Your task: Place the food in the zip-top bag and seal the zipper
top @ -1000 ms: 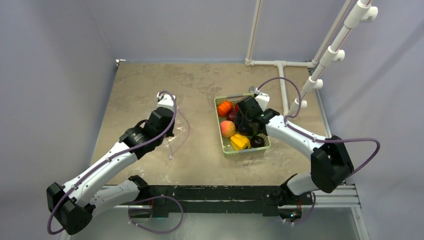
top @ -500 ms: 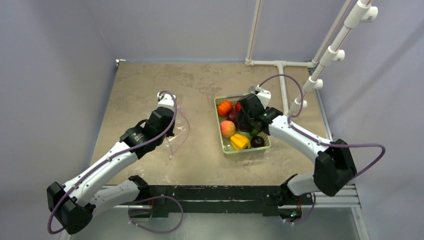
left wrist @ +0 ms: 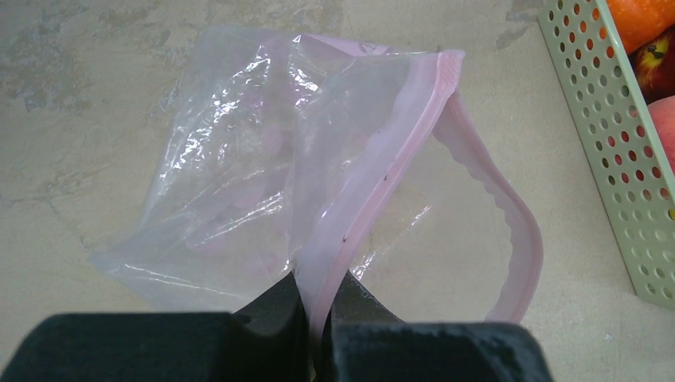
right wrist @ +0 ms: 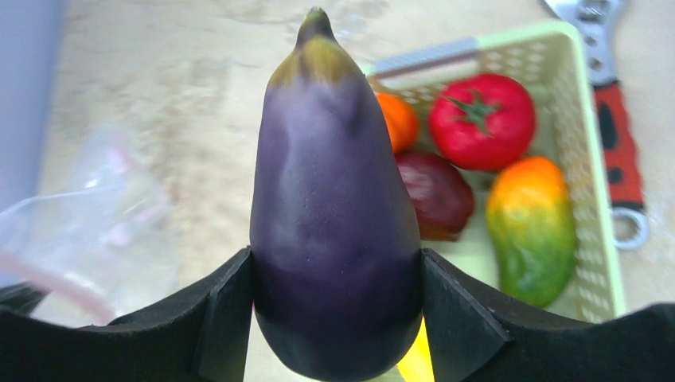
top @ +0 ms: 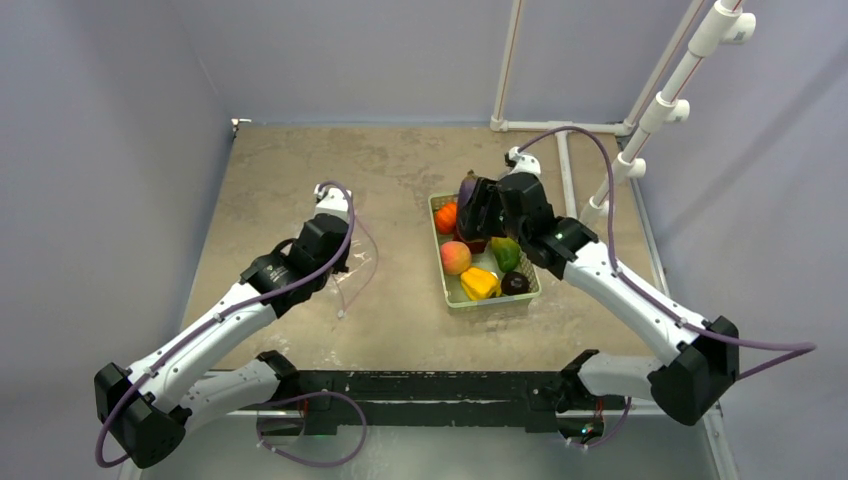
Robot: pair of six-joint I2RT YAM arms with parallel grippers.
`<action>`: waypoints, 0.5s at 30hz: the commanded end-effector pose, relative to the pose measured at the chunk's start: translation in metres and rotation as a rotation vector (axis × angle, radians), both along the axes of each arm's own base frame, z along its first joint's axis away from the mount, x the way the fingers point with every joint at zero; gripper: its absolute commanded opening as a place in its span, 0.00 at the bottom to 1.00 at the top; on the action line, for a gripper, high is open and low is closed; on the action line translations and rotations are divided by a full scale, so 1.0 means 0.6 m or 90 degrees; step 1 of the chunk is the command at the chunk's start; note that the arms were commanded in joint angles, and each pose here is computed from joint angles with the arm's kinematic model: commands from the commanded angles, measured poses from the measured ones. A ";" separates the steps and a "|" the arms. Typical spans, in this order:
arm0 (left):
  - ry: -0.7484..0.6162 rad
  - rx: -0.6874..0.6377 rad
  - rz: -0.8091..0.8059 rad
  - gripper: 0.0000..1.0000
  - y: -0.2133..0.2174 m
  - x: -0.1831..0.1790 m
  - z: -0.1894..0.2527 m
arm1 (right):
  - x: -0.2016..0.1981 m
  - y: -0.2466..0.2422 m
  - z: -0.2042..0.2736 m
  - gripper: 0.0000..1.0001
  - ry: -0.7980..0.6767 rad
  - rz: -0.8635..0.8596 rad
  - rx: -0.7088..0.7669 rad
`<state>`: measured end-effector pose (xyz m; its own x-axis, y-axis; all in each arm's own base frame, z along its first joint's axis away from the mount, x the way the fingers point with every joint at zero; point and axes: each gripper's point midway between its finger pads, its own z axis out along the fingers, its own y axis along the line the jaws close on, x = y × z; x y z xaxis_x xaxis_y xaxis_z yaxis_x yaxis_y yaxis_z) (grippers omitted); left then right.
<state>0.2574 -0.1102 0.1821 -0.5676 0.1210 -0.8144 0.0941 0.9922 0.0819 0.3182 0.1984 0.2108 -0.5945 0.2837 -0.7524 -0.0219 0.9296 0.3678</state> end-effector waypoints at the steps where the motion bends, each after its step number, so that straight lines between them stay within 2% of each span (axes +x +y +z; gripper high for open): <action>1: -0.018 0.001 0.010 0.00 0.002 0.010 0.006 | -0.027 0.071 0.093 0.11 -0.100 0.154 0.075; 9: -0.025 0.003 0.021 0.00 0.008 0.010 0.009 | -0.116 0.185 0.125 0.13 -0.127 0.348 0.126; 15: -0.025 0.005 0.022 0.00 0.009 0.010 0.010 | -0.168 0.231 0.121 0.13 -0.121 0.442 0.136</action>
